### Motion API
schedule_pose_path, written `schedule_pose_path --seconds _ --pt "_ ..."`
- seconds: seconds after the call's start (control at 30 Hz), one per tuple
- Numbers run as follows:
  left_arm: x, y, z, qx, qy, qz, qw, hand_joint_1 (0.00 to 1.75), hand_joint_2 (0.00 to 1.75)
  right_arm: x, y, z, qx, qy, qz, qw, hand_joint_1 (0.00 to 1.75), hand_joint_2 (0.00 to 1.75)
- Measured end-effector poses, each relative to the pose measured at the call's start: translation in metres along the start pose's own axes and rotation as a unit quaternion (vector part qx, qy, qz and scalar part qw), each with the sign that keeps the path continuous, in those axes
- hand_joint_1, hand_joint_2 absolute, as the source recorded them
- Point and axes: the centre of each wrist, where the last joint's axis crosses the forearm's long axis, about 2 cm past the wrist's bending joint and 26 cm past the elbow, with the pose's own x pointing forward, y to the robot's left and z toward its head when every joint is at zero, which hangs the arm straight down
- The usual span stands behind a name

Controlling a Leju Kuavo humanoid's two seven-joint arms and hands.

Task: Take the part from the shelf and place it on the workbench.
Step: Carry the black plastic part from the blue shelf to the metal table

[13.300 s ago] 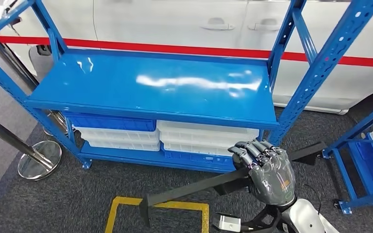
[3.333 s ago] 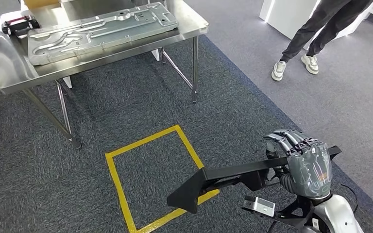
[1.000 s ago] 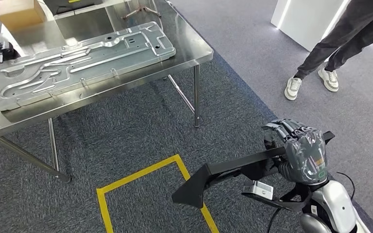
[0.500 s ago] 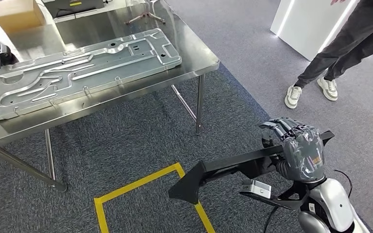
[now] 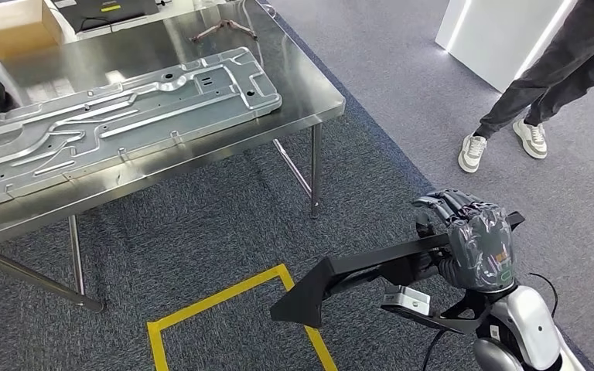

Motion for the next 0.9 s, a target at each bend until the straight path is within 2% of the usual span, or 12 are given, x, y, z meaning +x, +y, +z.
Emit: schedule_pose_path --seconds 0.9 --pt "-0.001 -0.003 0.000 0.001 -0.005 0.006 1.000 0.00 1.75 0.003 -0.001 0.015 0.008 0.015 -0.006 1.000 1.75 1.75"
